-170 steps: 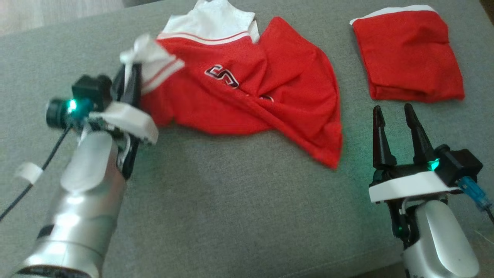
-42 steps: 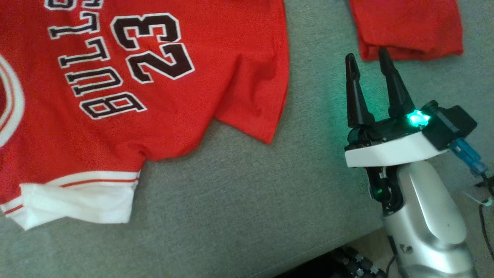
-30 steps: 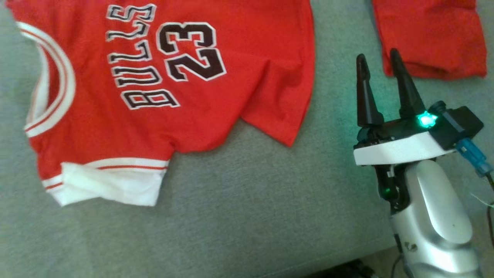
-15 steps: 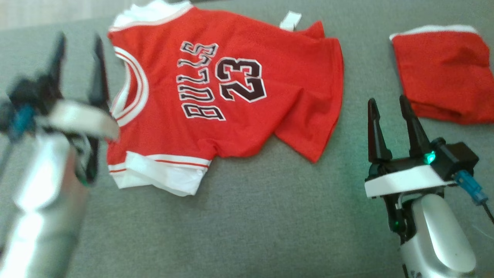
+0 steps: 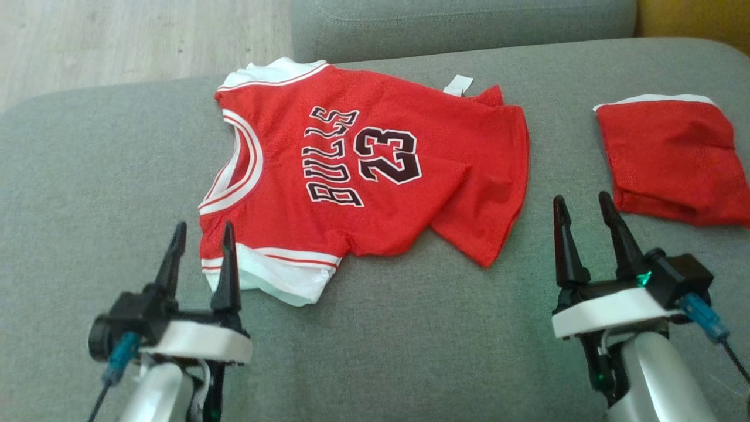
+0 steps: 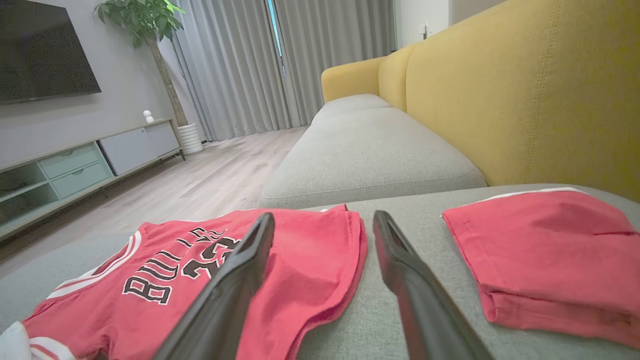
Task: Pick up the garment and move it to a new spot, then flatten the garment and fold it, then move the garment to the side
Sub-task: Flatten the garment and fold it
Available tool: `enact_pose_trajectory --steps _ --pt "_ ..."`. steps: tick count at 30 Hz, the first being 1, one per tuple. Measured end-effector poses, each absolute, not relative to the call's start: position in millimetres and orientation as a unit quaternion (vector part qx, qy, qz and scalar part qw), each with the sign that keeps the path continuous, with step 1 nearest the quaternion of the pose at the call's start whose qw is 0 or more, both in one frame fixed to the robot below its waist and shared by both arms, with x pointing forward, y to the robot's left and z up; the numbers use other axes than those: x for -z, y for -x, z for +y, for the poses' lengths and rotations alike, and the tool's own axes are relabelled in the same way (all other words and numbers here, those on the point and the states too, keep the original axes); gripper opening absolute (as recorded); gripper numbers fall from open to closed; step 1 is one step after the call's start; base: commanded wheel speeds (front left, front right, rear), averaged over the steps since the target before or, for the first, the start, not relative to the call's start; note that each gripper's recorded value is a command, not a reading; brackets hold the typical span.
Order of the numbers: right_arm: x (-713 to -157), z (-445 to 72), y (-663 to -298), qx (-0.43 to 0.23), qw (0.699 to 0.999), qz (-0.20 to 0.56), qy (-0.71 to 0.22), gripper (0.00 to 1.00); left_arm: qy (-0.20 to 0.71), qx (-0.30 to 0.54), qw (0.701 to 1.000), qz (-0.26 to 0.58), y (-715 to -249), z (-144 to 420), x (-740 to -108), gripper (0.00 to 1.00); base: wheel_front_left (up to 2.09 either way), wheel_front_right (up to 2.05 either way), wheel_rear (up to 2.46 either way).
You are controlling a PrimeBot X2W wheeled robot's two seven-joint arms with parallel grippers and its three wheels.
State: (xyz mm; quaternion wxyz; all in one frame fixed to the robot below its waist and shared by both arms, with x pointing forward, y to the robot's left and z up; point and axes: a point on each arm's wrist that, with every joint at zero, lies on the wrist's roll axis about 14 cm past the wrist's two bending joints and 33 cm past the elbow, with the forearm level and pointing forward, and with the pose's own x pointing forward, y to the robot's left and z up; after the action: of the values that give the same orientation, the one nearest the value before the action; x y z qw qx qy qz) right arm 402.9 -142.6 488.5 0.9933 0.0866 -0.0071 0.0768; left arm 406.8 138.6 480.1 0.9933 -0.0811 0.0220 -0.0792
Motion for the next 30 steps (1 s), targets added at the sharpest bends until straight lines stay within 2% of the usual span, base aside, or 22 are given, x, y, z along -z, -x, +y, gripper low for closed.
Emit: enact_pose_trajectory --steps 10,19,30 --pt "-483 -139 -399 -0.082 0.993 0.002 -0.086 1.0 0.073 0.066 0.995 0.028 -400 146 -475 1.0 0.0 0.0 0.0" --pt "-473 -138 -400 -0.081 0.993 0.017 -0.086 1.0 0.077 0.075 0.985 0.132 -393 141 -423 1.0 0.0 0.0 0.0" --pt "-457 -144 -401 -0.071 0.993 0.038 -0.09 1.0 0.106 0.083 0.967 0.215 -416 126 -393 1.0 0.0 0.0 0.0"
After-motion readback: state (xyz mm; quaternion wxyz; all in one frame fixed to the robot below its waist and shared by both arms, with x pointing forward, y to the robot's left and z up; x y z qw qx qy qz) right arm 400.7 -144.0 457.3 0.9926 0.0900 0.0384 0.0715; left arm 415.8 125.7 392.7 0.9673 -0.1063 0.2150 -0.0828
